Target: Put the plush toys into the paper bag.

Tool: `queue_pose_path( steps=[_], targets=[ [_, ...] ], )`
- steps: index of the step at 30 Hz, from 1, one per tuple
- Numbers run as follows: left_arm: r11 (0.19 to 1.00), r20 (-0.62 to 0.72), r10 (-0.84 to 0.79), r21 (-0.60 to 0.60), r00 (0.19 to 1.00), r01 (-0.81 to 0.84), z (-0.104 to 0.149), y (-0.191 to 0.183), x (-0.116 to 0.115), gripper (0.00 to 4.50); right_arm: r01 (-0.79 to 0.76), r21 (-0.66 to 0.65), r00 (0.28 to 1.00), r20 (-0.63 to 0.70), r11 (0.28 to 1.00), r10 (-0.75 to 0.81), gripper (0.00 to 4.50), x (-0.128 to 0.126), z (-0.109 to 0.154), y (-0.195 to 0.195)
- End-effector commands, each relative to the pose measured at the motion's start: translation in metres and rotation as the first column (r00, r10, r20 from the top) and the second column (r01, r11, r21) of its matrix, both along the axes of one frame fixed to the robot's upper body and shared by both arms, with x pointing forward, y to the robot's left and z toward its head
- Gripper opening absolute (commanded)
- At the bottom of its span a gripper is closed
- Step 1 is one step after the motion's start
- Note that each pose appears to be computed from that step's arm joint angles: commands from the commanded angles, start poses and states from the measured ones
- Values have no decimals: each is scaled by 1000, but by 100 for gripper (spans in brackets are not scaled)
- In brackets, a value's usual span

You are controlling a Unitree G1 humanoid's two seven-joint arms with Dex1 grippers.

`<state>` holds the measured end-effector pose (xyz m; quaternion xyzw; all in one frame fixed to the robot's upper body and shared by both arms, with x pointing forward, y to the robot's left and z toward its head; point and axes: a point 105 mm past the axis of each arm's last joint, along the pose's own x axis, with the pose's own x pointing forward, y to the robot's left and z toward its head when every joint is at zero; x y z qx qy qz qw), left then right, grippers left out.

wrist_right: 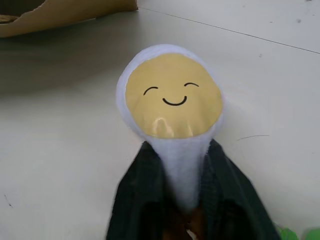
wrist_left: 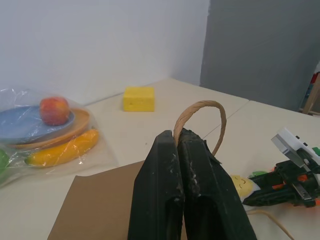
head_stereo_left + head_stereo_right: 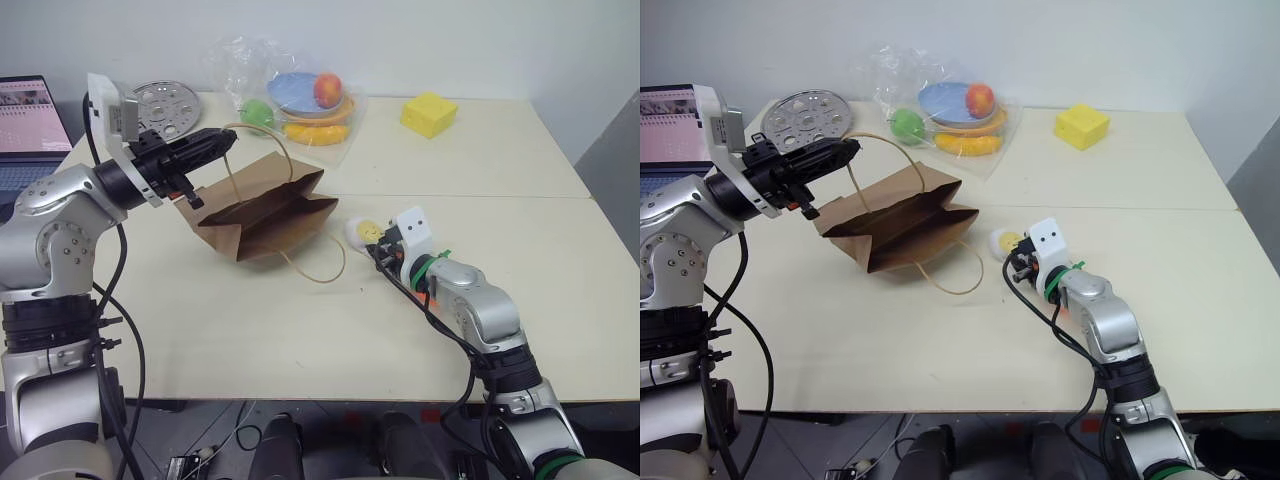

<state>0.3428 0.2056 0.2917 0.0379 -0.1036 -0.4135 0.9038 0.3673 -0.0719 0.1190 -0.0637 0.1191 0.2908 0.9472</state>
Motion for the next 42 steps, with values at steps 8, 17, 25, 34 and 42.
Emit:
queue_pose_path(
  steps=[8,17,25,34,42],
  targets=[
    [1000,68,-6,17,998,5,14,-5,-4,0,-146,34,970,201,989,136,0,-17,94,-20],
    [1000,80,5,1,997,-5,12,-13,2,0,-370,22,919,156,929,362,0,-47,123,38],
    [1000,90,-7,-12,996,8,12,-20,2,0,-396,-24,912,103,918,396,0,-45,101,70],
    [998,79,-53,-26,995,55,13,-27,-9,0,-401,-33,909,112,916,402,0,-20,93,117],
    [994,76,-92,-51,993,96,14,-32,-14,0,-446,-23,888,113,895,446,0,-8,90,155]
  ],
)
